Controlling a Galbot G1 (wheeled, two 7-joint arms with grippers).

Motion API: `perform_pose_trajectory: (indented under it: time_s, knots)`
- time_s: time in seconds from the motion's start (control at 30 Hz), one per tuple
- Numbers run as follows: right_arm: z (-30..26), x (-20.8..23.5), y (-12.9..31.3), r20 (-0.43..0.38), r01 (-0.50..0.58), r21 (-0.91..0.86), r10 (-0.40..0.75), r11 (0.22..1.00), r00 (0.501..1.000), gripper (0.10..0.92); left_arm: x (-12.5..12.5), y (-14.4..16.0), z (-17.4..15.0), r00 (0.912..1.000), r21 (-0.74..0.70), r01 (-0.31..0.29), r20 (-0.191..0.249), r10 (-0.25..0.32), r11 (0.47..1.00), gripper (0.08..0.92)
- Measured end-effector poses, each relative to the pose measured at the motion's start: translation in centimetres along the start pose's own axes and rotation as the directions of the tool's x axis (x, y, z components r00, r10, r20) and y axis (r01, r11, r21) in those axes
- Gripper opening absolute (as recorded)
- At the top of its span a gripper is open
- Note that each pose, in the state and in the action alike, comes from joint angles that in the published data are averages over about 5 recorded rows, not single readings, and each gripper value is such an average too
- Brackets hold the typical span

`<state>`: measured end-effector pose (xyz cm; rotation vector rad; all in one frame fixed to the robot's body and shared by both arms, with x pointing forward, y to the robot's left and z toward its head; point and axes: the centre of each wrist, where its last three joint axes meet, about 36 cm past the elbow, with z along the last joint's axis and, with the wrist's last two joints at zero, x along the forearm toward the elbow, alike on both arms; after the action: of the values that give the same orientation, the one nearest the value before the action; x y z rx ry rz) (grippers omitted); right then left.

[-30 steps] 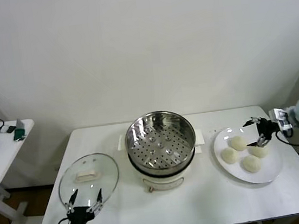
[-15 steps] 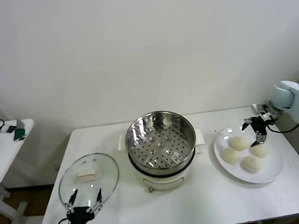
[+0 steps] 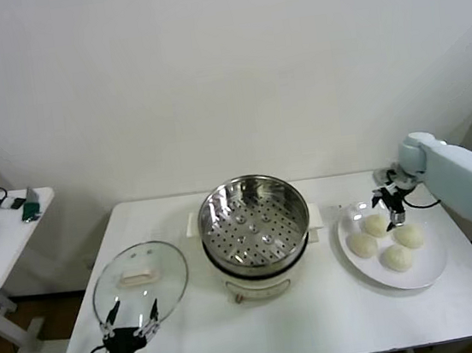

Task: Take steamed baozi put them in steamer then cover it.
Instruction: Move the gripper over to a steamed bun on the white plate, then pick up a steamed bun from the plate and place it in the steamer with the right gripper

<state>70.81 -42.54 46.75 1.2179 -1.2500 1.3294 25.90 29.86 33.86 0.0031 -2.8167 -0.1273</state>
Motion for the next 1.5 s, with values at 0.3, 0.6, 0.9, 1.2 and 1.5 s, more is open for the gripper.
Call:
perform_pose_trajectory:
  time_s: [0.3, 0.6, 0.9, 1.2, 1.5]
  knots:
    - [-0.4, -1.4, 0.0, 0.01, -0.012, -0.011, 0.012, 1.0, 1.0, 0.627, -0.3, 0.1, 0.1, 1.0, 0.0, 0.001, -0.001, -0.001, 1.0, 0.823]
    - [-0.7, 1.1, -0.9, 0.035, -0.044, 0.012, 0.044, 0.999, 0.998, 0.534, -0.2, 0.2, 0.0, 1.0, -0.004, 0.005, -0.002, -0.005, 1.0, 0.823]
    - [-4.7, 13.6, -4.5, 0.081, -0.157, 0.194, 0.144, 0.968, 0.986, 0.535, -0.1, -0.1, -0.3, 1.0, -0.007, -0.002, 0.008, 0.002, 1.0, 0.823]
    - [-16.7, 26.9, -4.2, 0.156, -0.259, 0.58, 0.207, 0.772, 0.966, 0.533, -0.1, -0.1, -0.4, 0.9999, -0.014, -0.004, 0.012, 0.004, 1.0, 0.823]
    - [-28.2, 27.6, -0.6, 0.163, -0.223, 0.871, 0.171, 0.437, 0.972, 0.533, -0.1, -0.3, -0.9, 0.9996, -0.012, -0.002, 0.028, 0.002, 1.0, 0.823]
